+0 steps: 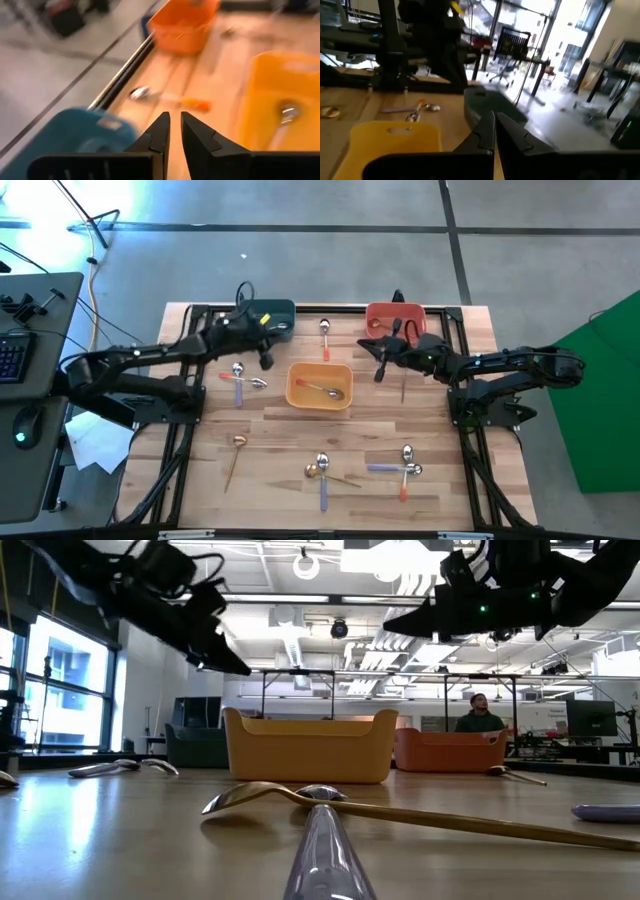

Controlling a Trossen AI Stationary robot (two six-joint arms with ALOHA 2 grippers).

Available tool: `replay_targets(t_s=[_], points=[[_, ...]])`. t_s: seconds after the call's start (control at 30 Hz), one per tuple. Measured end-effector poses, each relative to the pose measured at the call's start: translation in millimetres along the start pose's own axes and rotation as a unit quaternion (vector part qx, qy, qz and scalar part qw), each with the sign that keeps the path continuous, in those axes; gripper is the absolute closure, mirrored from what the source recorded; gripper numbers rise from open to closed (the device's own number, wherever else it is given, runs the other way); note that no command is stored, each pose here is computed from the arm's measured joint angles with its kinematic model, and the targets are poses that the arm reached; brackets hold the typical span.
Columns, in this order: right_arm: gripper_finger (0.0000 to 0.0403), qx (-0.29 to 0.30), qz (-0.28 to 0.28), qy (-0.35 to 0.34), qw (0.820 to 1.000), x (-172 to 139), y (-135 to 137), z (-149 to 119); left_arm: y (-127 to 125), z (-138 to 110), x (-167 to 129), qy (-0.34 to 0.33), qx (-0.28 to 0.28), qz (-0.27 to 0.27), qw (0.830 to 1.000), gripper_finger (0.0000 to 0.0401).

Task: Sort silverware by color (type)
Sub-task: Put the purple spoon into the blue bin

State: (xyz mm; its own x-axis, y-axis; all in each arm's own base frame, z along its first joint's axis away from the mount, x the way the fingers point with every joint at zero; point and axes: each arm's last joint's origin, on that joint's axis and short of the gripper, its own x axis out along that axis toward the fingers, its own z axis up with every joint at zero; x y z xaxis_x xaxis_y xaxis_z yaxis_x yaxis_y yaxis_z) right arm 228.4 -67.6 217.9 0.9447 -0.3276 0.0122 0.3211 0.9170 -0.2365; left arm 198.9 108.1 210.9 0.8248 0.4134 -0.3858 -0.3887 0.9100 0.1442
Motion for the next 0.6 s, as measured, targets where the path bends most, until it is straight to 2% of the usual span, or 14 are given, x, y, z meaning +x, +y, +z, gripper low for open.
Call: replay_targets(t_s=[0.2,0.4,0.6], points=[[0.0402,0.033,0.010,0.047,0.998,0,2,-9,-17,-11,-5,-0.094,-0.004,-0.069,0.993,0.0375],[0.0402,0.067,0.018,0.099,0.993,-2,5,-19,-27,-14,-5,-0.139,-0.005,-0.087,0.986,0.0378],[0.0402,0.069,0.022,0.128,0.989,-3,6,-24,-34,-15,-7,-0.160,0.014,-0.098,0.982,0.0381]])
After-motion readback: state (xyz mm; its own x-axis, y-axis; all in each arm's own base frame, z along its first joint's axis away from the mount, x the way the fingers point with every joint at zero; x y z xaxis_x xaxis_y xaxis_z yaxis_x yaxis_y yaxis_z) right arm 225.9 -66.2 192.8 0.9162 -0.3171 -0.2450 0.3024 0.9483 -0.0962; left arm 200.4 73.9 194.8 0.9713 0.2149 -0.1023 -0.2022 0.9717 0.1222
